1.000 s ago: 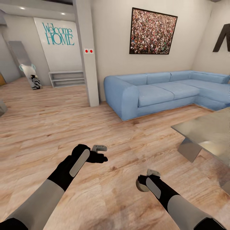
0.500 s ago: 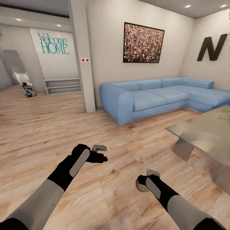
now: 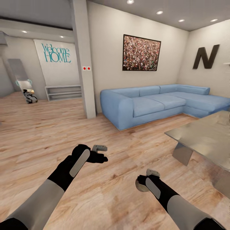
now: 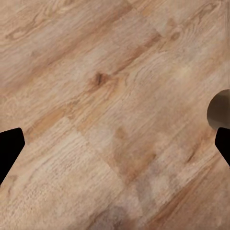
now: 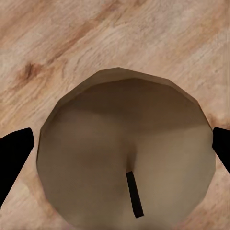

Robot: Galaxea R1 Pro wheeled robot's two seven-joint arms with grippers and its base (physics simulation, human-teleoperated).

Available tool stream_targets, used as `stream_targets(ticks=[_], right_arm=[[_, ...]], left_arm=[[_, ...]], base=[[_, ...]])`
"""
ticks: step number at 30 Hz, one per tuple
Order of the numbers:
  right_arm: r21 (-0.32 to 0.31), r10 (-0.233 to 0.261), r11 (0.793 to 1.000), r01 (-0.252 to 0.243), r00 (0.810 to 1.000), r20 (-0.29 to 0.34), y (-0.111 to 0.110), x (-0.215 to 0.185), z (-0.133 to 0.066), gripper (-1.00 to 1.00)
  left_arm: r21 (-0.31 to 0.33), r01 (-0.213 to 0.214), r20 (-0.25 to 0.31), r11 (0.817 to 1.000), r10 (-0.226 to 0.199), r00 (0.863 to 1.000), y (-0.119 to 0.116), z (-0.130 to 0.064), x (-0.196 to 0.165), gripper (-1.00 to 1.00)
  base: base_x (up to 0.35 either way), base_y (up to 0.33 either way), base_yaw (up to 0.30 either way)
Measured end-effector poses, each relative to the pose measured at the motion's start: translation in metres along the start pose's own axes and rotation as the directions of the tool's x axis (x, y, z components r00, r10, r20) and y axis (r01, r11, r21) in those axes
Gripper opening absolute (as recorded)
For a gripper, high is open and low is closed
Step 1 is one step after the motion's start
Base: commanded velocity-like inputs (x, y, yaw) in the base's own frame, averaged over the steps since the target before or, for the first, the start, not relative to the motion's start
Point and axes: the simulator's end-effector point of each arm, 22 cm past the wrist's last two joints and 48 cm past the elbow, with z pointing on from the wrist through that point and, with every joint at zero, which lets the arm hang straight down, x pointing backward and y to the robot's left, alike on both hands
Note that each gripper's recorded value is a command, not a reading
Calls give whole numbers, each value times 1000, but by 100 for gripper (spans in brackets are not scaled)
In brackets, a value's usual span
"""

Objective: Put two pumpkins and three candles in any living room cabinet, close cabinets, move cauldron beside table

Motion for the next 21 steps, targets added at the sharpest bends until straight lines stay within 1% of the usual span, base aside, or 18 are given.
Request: stream_targets(ticks=[7,15,21], right_arm=[[-7,2,1000,-2,999,32,2,-15,-13,-100],[-15,7,1000,-6,998,70,3,-33,-29,-100],[-23,10,1000,-8,995,99,6,-46,-43,-100]], left_arm=[[-3,-9,32,1000,9,999,-4,-17,-11,100],[-8,-20,71,1000,21,997,-9,-38,-24,100],[-12,-27,100,1000,28,995,-12,-55,-33,100]], base=[[-32,19,-194],[-194,139,-230],[-103,61,-235]])
